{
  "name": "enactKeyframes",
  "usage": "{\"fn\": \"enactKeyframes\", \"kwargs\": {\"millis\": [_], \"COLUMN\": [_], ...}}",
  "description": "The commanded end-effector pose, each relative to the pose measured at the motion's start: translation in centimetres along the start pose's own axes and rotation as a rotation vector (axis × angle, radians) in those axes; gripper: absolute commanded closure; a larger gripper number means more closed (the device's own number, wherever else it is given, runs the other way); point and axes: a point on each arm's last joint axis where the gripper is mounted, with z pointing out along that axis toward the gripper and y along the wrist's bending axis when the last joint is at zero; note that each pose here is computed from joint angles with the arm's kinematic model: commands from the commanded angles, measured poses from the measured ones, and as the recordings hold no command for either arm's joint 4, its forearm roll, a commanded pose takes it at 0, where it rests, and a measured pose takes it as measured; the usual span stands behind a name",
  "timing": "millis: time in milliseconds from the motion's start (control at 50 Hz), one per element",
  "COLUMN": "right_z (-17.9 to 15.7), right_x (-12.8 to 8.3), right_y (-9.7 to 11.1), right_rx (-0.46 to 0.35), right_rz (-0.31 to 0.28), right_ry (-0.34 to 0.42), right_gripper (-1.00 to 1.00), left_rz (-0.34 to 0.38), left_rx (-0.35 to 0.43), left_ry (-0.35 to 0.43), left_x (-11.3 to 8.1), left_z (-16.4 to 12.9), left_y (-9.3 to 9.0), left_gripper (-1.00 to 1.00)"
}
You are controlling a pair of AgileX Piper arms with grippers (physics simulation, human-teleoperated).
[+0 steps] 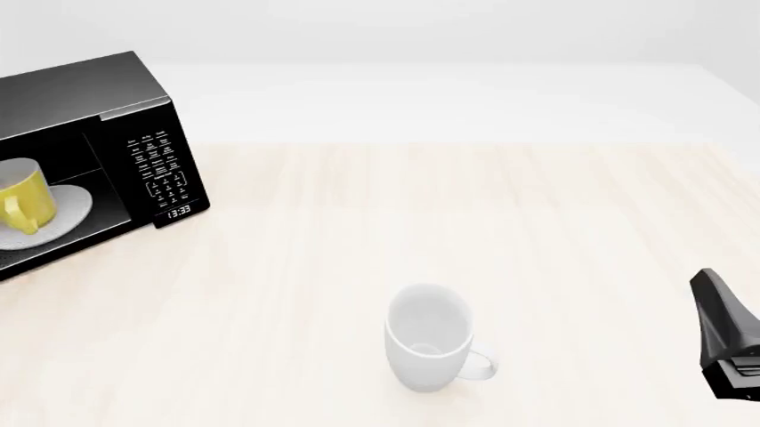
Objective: Put the yellow and white mug in the microwave and close it.
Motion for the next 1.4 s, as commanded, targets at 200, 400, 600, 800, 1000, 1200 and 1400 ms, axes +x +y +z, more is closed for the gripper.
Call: {"fn": "enactKeyframes", "kwargs": {"millis": [200, 400, 600, 800, 1000, 1200, 1400], "right_z": [0.0, 0.0, 0.0, 0.0, 0.0, 0.0, 0.0], "right_x": [0.0, 0.0, 0.0, 0.0, 0.0, 0.0, 0.0], "right_y": [0.0, 0.0, 0.0, 0.0, 0.0, 0.0, 0.0], "right_rx": [0.008, 0.008, 0.008, 0.008, 0.008, 0.008, 0.008], "right_rz": [0.002, 0.002, 0.002, 0.002, 0.002, 0.002, 0.002], "right_ry": [0.0, 0.0, 0.0, 0.0, 0.0, 0.0, 0.0], "right_gripper": [-1.0, -1.0, -1.0, -1.0, -1.0, -1.0, -1.0], "left_rz": [0.072, 0.08, 0.083, 0.098, 0.107, 0.12, 0.166], "left_rx": [0.078, 0.147, 0.174, 0.219, 0.235, 0.262, 0.3], "left_ry": [0.044, 0.11, 0.125, 0.134, 0.146, 0.147, 0.143], "left_x": [2.4, 4.5, 4.9, 5.6, 6.2, 6.5, 7.1], "left_z": [-0.1, 0.4, 0.8, 0.6, 1.2, 1.0, 0.6], "left_y": [-1.9, -3.8, -4.6, -5.7, -6.2, -6.9, -7.6], "left_gripper": [-1.0, -1.0, -1.0, -1.0, -1.0, -1.0, -1.0]}}
